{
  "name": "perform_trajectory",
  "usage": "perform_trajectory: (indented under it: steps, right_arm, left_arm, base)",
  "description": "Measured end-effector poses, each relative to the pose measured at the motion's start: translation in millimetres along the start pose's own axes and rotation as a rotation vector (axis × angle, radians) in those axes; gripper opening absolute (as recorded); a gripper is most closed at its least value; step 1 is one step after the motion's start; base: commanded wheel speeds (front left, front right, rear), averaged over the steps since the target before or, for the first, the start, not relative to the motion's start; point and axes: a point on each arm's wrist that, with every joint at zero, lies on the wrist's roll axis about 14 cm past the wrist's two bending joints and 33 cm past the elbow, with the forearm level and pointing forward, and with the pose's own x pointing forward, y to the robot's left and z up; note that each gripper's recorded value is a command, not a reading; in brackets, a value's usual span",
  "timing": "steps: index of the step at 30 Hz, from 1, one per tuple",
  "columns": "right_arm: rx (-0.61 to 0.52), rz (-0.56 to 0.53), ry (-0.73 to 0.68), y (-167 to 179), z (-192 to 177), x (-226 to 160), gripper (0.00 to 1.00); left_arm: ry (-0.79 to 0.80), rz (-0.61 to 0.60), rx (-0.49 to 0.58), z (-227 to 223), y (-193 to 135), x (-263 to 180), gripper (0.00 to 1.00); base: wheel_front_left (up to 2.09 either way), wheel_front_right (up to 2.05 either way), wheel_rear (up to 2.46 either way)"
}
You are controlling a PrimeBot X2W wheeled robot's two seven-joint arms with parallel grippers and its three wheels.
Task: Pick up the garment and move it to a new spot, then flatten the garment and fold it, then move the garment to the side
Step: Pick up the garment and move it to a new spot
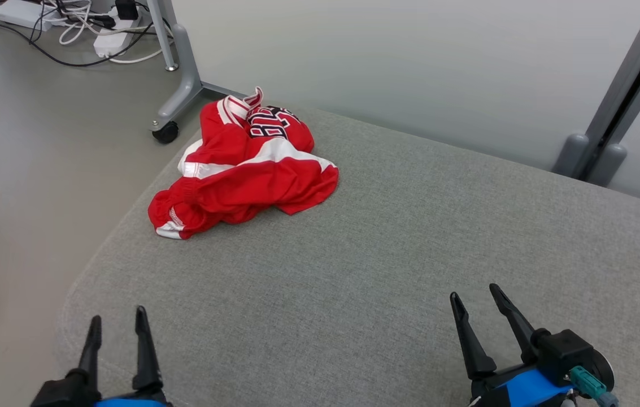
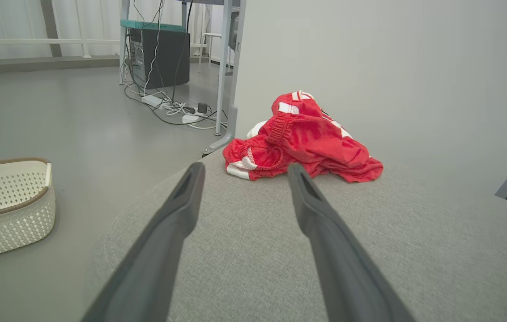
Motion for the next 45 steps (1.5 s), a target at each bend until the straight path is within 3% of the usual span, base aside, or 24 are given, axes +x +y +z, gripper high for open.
perform_trajectory:
  steps: [5,10,13,16,23,29,39,41,42,43,45]
  right_arm:
    - [-0.010,-0.027,-0.005,-12.3,-0.8,1.2,1.00]
    - [-0.024,-0.062,0.004,-29.5,-7.3,4.2,1.00]
    - [-0.032,-0.086,0.017,-41.3,-14.2,5.4,1.00]
    - [-0.037,-0.106,0.028,-52.1,-20.9,6.9,1.00]
    - [-0.052,-0.150,0.066,-76.5,-40.5,9.5,1.00]
    - [-0.060,-0.170,0.091,-91.5,-55.7,14.3,1.00]
    - [-0.062,-0.196,0.127,-105.6,-74.2,13.3,1.00]
    - [-0.062,-0.200,0.127,-106.8,-74.2,12.9,1.00]
    - [-0.063,-0.201,0.127,-107.2,-74.1,12.7,1.00]
    - [-0.063,-0.201,0.125,-107.1,-73.4,12.8,1.00]
    - [-0.063,-0.199,0.119,-105.9,-70.3,13.1,1.00]
  left_arm:
    - [-0.119,0.004,0.046,44.2,11.6,27.4,1.00]
    - [-0.313,-0.065,0.175,138.7,5.6,85.6,1.00]
    - [-0.307,-0.114,0.224,168.6,-6.7,122.2,1.00]
    - [-0.227,-0.139,0.199,174.6,-17.1,159.7,1.00]
    - [0.116,-0.167,0.173,104.1,-33.6,217.7,1.00]
    - [0.440,-0.174,0.155,10.5,-41.0,222.9,1.00]
    - [0.662,-0.135,0.110,-56.4,-32.5,213.5,1.00]
    - [0.666,-0.149,0.101,-57.6,-37.5,213.3,0.45]
    - [0.659,-0.154,0.101,-56.1,-38.5,214.3,0.28]
    - [0.650,-0.160,0.107,-53.2,-39.1,215.2,0.01]
    - [0.622,-0.179,0.116,-44.3,-42.4,217.7,0.00]
  base:
    - [0.00,0.00,0.00]
    - [0.00,0.00,0.00]
    - [0.00,0.00,0.00]
    - [0.00,0.00,0.00]
    - [0.00,0.00,0.00]
    - [0.00,0.00,0.00]
    - [0.00,0.00,0.00]
    - [0.00,0.00,0.00]
    - [0.00,0.00,0.00]
    - [0.00,0.00,0.00]
    - [0.00,0.00,0.00]
